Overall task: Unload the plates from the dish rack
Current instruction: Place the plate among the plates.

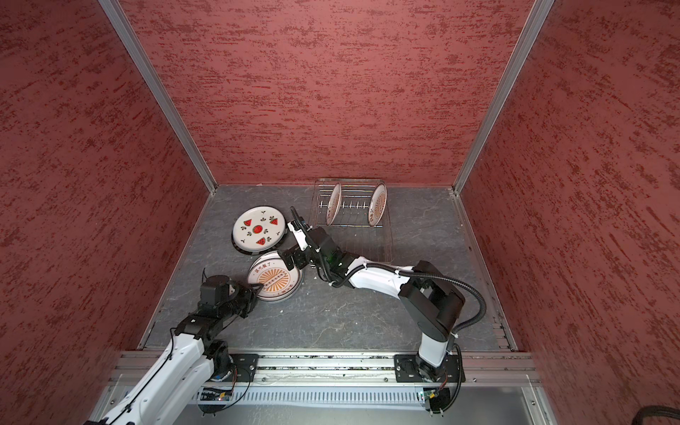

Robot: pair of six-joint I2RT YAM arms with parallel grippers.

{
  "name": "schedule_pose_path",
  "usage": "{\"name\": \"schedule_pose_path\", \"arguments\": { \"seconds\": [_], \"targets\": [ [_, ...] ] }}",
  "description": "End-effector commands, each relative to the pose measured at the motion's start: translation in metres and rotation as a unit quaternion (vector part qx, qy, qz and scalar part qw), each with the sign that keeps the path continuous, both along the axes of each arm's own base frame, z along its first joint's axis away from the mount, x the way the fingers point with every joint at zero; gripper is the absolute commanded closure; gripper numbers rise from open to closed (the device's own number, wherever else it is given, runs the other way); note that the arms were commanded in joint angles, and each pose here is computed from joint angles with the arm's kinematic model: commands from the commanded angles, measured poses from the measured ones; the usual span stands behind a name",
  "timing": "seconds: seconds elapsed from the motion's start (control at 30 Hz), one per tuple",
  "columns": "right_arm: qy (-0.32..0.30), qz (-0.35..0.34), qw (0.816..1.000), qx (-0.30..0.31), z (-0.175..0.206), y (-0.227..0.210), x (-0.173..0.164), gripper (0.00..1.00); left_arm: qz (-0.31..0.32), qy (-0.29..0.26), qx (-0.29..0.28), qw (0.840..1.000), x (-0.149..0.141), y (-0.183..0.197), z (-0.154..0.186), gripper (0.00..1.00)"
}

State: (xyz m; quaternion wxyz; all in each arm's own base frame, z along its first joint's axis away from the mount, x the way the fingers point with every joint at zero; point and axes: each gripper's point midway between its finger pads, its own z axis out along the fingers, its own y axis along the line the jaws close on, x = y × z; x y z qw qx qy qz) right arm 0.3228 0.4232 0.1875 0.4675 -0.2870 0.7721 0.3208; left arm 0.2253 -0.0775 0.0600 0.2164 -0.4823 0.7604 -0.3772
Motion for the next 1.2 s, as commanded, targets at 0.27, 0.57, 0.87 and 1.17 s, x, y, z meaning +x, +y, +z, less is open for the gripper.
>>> {"name": "schedule_pose_path", "arguments": {
  "seconds": [0.27,0.57,0.87,1.17],
  "targets": [
    [-0.013,-0.004,1.000,0.002,0.005,-0.003,-0.001,0.01,0.025,-0.004,0.038,0.999,0.006,0.012,0.005,0.56],
    [-0.020,-0.018,1.000,0.002,0.008,-0.009,0.001,0.01,0.020,0.014,0.064,0.998,0.007,0.015,-0.001,0.46],
    [-0.025,-0.026,0.999,0.007,0.013,-0.014,-0.001,0.01,0.039,0.009,0.090,0.995,0.005,0.025,0.008,0.31],
    [-0.028,-0.034,0.999,0.005,0.013,-0.020,-0.001,0.01,0.040,0.007,0.094,0.995,0.007,0.025,0.009,0.24]
  ]
}}
